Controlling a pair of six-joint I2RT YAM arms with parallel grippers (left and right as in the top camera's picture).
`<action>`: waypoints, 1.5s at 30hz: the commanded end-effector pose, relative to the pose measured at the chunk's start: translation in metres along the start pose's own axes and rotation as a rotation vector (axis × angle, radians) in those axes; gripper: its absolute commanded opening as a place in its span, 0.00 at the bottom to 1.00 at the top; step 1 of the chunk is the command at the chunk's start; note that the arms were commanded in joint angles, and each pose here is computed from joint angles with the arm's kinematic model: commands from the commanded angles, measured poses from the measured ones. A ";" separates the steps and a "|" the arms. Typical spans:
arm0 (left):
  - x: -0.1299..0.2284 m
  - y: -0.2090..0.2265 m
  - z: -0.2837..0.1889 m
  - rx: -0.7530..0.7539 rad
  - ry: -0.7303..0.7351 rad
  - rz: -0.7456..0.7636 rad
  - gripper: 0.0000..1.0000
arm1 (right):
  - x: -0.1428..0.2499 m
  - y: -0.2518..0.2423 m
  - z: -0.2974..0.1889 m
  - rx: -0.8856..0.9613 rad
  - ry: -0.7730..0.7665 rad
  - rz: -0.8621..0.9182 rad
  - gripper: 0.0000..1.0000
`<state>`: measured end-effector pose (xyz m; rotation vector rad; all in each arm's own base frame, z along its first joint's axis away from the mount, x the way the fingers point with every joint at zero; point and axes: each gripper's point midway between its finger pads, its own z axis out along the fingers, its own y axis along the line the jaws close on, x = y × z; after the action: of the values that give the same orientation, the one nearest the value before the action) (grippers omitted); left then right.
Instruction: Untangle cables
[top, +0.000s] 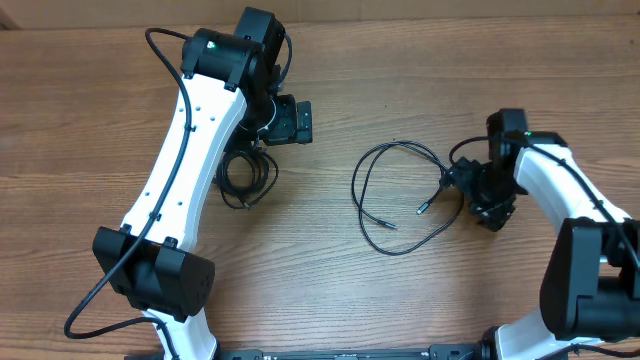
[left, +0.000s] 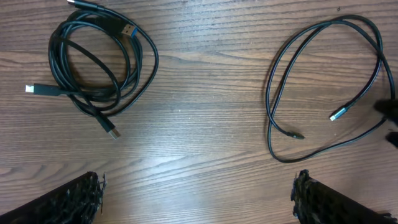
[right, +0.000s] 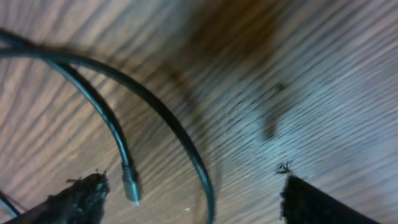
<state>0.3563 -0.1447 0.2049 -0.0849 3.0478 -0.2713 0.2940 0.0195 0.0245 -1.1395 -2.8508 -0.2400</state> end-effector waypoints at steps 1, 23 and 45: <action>-0.001 0.000 0.005 -0.009 0.004 0.011 1.00 | 0.011 0.009 0.006 -0.026 0.021 -0.002 0.84; 0.000 0.000 0.005 -0.012 0.011 0.011 1.00 | 0.014 0.036 0.015 -0.035 -0.051 -0.049 0.84; 0.002 0.001 0.005 -0.013 0.015 0.010 1.00 | -0.011 0.049 0.026 -0.051 -0.151 -0.110 0.79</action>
<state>0.3557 -0.1445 0.2048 -0.0852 3.0504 -0.2701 0.3376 0.0564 0.0126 -1.0635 -3.0523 -0.3148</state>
